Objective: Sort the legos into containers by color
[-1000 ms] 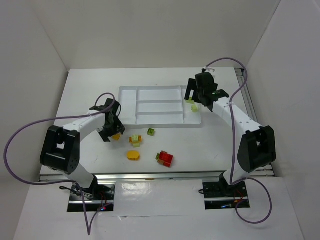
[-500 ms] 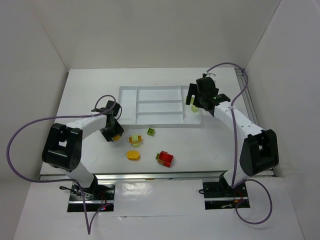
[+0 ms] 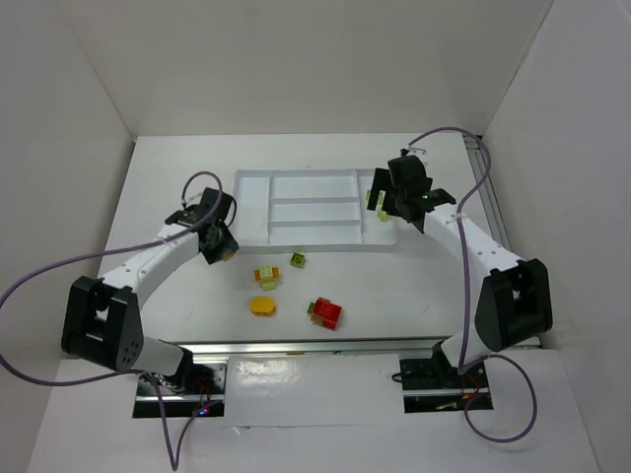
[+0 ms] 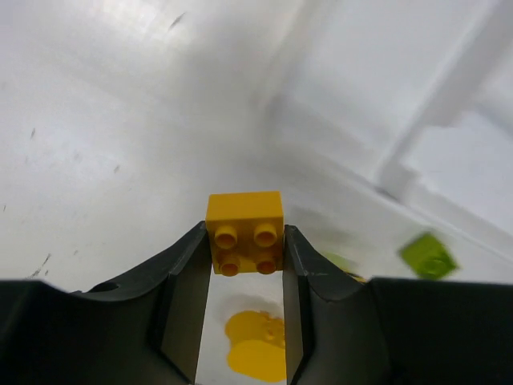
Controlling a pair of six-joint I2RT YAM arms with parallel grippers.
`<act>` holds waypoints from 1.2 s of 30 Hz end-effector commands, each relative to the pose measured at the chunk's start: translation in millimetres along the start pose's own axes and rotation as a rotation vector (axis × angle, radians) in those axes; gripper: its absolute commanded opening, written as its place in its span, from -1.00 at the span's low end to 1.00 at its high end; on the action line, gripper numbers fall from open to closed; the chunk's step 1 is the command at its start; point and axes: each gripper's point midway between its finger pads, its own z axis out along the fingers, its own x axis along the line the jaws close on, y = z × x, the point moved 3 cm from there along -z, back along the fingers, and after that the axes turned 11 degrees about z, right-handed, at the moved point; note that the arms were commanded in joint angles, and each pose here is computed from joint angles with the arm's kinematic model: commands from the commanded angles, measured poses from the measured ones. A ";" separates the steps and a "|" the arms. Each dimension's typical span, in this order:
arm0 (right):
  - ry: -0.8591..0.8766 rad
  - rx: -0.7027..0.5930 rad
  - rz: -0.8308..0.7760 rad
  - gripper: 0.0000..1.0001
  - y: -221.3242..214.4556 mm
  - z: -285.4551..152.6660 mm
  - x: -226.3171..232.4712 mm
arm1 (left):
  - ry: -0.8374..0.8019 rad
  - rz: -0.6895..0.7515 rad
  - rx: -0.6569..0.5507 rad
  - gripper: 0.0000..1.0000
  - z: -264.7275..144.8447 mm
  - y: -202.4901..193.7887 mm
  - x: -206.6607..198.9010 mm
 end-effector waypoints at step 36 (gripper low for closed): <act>-0.005 -0.024 0.066 0.94 -18.0 -35.9 -25.1 | -0.381 0.529 -0.024 0.94 -78.6 -99.7 -67.5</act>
